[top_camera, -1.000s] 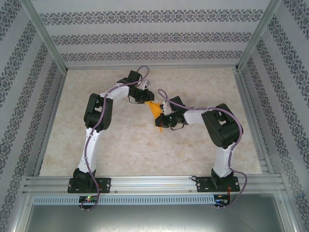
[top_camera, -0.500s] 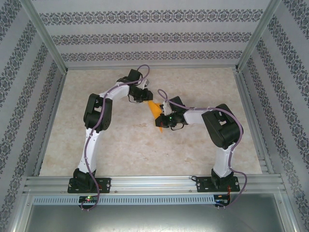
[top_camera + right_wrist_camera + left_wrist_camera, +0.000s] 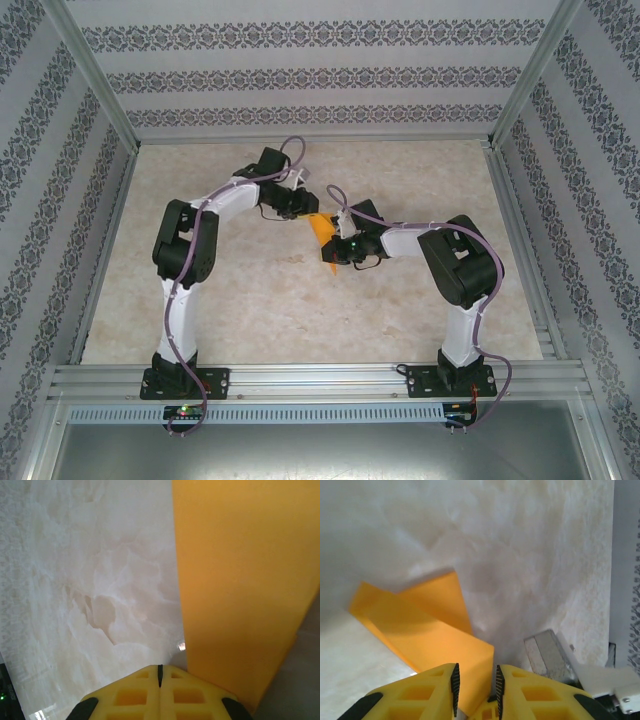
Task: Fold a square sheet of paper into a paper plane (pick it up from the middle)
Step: Fold the wing for the fifth time at the center of the table.
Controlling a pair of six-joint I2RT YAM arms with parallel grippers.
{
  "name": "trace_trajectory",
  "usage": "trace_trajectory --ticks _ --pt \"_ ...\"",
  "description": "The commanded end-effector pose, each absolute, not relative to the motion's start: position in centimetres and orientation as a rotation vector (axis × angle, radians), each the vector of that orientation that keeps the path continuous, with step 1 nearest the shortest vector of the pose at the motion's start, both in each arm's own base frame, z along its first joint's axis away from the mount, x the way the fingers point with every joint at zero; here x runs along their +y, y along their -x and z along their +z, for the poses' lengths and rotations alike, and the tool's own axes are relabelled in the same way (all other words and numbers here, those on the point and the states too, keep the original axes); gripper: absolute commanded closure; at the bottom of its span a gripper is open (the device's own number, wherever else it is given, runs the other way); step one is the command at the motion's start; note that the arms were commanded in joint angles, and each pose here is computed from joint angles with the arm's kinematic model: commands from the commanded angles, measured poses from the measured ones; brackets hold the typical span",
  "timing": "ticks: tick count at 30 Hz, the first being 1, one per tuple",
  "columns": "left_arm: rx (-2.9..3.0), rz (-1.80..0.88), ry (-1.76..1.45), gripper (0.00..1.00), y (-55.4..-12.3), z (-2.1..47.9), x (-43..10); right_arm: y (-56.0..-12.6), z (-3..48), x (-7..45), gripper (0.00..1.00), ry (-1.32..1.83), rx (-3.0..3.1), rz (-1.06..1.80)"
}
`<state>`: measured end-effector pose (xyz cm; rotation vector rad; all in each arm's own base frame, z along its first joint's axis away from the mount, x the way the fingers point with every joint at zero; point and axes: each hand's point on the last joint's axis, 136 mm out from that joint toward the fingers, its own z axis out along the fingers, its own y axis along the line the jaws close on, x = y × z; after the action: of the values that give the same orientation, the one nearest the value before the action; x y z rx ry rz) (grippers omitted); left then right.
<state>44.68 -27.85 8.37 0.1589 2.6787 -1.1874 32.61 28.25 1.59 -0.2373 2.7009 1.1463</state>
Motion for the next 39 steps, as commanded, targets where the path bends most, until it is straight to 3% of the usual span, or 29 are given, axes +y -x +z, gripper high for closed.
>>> trace_trajectory --ticks 1,13,26,39 --pt "2.675 -1.311 -0.199 0.71 -43.7 7.6 -30.0 -28.2 -3.1 25.2 1.0 0.167 2.958 0.964" --pt "2.74 -1.318 -0.185 0.72 -44.1 3.4 -31.3 -28.0 -3.0 25.1 1.0 0.18 2.97 0.926" --pt "2.764 -1.041 -0.06 0.72 -48.0 1.4 -28.0 -27.0 -4.0 24.2 1.0 0.195 3.013 0.855" --pt "2.759 -0.953 0.02 0.72 -50.7 0.6 -24.7 -26.5 -4.7 23.7 1.0 0.198 3.031 0.834"
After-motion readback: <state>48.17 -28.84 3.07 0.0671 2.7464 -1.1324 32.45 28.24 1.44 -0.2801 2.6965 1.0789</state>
